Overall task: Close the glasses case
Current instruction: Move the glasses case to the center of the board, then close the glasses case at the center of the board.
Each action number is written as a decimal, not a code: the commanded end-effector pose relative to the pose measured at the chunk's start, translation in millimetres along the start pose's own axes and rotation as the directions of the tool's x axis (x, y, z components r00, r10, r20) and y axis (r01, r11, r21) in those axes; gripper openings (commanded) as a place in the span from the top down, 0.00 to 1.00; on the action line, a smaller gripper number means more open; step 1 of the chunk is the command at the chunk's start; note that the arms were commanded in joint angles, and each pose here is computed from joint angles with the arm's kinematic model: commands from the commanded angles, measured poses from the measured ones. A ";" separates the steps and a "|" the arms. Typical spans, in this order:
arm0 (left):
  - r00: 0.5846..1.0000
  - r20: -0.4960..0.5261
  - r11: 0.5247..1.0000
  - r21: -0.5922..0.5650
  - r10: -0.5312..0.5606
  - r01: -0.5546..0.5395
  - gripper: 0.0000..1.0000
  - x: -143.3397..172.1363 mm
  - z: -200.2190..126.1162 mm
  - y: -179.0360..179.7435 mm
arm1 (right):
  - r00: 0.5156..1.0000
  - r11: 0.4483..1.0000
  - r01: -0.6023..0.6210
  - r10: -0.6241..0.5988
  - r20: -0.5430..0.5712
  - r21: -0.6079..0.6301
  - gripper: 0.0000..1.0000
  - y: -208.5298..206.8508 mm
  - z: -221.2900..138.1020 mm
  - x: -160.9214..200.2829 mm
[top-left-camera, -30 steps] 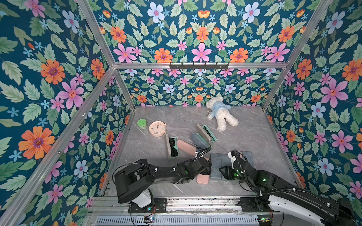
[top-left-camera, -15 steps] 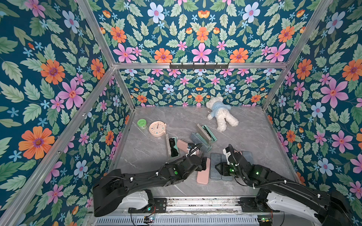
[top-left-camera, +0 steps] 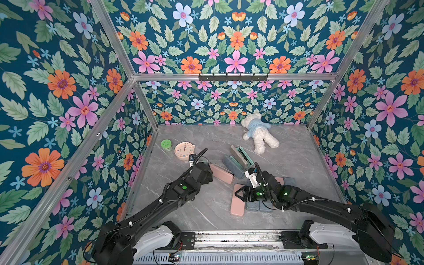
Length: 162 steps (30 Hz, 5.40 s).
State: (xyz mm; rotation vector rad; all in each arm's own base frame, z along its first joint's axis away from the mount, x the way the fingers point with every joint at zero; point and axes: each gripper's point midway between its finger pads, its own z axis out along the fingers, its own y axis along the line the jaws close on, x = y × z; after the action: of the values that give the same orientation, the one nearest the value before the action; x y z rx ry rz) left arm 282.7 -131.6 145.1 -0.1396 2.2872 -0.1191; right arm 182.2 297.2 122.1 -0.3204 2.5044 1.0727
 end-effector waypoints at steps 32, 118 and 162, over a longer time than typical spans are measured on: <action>0.961 -0.248 0.986 -0.085 0.119 -0.144 0.77 29.9 59.9 42.2 | 0.992 0.992 0.124 -0.124 -0.027 -0.017 0.03 7.4 19.8 8.3; 0.977 -0.151 0.978 0.171 0.148 -0.122 0.73 131.2 -37.1 -63.7 | 0.994 0.995 0.102 -0.102 -0.042 -0.018 0.04 2.9 19.2 20.4; 0.997 0.000 0.946 0.317 0.073 -0.069 0.34 97.2 -87.5 -86.0 | 0.994 0.998 0.059 -0.057 -0.092 0.016 0.16 -0.1 35.0 26.2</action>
State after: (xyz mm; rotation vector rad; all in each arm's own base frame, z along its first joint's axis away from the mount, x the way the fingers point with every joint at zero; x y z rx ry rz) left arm 153.7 -241.4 137.0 0.1175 2.2753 -0.5208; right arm 166.5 321.8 89.2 -0.4669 2.5569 1.0486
